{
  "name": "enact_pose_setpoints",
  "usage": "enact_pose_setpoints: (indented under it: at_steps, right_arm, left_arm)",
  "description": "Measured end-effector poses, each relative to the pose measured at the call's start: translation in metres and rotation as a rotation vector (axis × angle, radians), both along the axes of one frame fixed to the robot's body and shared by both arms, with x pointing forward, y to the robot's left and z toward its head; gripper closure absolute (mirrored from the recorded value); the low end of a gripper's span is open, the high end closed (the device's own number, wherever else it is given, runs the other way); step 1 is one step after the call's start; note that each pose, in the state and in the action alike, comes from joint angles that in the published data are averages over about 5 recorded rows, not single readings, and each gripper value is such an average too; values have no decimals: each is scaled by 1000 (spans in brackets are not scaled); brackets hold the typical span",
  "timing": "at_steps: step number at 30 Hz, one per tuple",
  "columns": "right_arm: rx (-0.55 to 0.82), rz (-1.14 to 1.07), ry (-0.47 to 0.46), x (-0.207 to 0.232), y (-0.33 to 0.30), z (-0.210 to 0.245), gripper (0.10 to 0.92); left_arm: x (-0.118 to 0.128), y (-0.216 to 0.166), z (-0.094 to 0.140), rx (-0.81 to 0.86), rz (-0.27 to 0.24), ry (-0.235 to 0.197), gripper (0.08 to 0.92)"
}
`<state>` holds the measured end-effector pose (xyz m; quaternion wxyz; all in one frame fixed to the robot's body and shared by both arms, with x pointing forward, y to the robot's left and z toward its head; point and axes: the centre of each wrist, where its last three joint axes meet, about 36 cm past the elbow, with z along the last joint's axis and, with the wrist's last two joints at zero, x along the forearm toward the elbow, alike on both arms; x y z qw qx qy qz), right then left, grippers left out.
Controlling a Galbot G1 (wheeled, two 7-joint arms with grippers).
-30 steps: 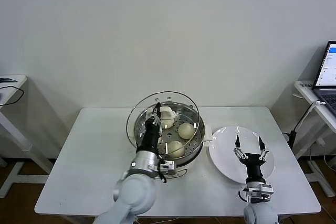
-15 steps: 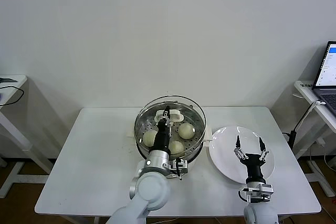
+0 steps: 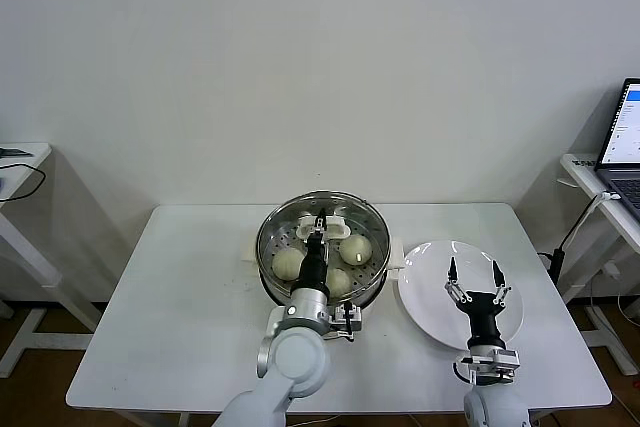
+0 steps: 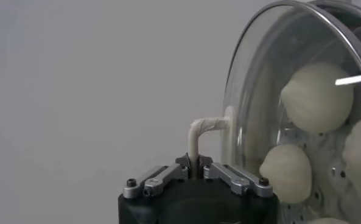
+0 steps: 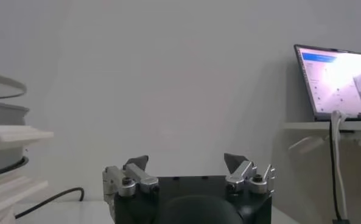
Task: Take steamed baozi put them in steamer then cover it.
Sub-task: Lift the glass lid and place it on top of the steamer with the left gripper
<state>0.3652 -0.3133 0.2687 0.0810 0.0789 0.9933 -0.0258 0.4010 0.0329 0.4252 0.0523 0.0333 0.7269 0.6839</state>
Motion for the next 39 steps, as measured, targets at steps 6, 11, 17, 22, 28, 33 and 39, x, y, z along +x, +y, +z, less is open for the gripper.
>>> enact_pose_setpoints:
  at_steps: [6, 11, 17, 22, 28, 33, 39]
  right_arm:
    - [0, 0, 0, 1, 0, 0, 200]
    - [-1, 0, 0, 1, 0, 0, 200]
    - [-1, 1, -1, 1, 0, 0, 200]
    - [-1, 2, -2, 1, 1, 0, 200]
    - [-4, 2, -4, 1, 0, 0, 200]
    - [-2, 3, -3, 1, 1, 0, 200]
    - [-1, 4, -2, 1, 2, 0, 200]
  left_arm:
    - [1, 0, -6, 22, 1, 2, 814]
    - [3, 0, -9, 37, 2, 4, 814]
    - [4, 1, -11, 49, 4, 4, 814]
    - [4, 2, -11, 50, 6, 6, 814]
    - [3, 2, -11, 51, 11, 11, 809]
    - [2, 3, -10, 53, 16, 13, 700]
    - [-1, 5, -7, 52, 15, 8, 528]
